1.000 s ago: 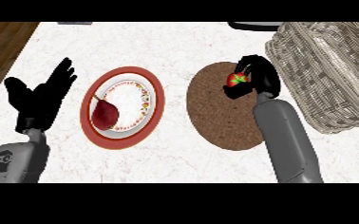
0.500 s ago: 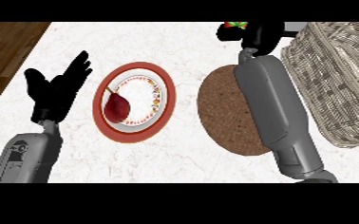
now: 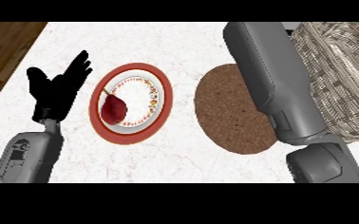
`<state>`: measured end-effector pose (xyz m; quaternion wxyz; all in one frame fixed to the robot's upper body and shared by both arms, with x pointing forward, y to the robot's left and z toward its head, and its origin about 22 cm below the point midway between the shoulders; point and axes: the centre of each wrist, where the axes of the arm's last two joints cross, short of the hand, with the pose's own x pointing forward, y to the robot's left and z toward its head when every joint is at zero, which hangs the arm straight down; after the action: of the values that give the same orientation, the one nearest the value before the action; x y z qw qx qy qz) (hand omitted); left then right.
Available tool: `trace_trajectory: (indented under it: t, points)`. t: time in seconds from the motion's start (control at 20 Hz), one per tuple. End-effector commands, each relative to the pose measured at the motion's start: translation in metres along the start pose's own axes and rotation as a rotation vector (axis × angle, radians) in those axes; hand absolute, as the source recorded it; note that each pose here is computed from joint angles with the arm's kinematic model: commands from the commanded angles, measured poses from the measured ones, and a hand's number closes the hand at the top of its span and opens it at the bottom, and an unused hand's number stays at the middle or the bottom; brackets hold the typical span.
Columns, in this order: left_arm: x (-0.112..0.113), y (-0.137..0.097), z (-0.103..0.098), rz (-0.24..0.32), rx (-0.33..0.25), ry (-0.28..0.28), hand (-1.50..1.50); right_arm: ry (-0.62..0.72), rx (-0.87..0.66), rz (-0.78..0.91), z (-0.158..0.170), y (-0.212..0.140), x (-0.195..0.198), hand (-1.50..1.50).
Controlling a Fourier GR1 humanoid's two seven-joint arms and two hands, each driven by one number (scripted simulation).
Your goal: Pick the tomato from the placemat and place it in the basket
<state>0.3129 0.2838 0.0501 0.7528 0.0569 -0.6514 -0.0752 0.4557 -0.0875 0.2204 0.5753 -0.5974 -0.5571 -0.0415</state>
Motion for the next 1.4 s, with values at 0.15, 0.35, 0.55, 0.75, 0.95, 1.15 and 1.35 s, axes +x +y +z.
trace_trajectory:
  t: [0.15, 0.35, 0.55, 0.75, 0.95, 1.15, 1.35]
  points:
    - [-0.011, 0.000, 0.001, 0.002, 0.040, -0.004, 0.00, 0.138, -0.149, 0.016, -0.023, -0.019, 0.031, 1.50]
    - [-0.006, 0.013, 0.001, 0.016, 0.038, 0.004, 0.00, 0.179, -0.220, 0.040, -0.053, -0.034, 0.029, 1.50]
    - [-0.009, 0.012, 0.006, 0.006, 0.017, -0.003, 0.00, 0.226, -0.291, 0.166, -0.084, -0.042, 0.013, 1.50]
    - [-0.005, 0.002, 0.000, 0.014, 0.035, -0.001, 0.00, 0.267, -0.339, 0.205, -0.093, -0.042, 0.006, 1.50]
    - [-0.003, 0.015, 0.000, -0.001, 0.048, 0.020, 0.00, 0.305, -0.352, 0.214, -0.110, -0.039, -0.023, 1.50]
    - [-0.011, 0.021, 0.005, 0.015, 0.063, 0.019, 0.00, 0.300, -0.339, 0.218, -0.115, -0.041, -0.028, 1.50]
    - [-0.018, 0.011, 0.010, 0.025, 0.067, 0.044, 0.00, 0.307, -0.330, 0.239, -0.116, -0.021, -0.070, 1.50]
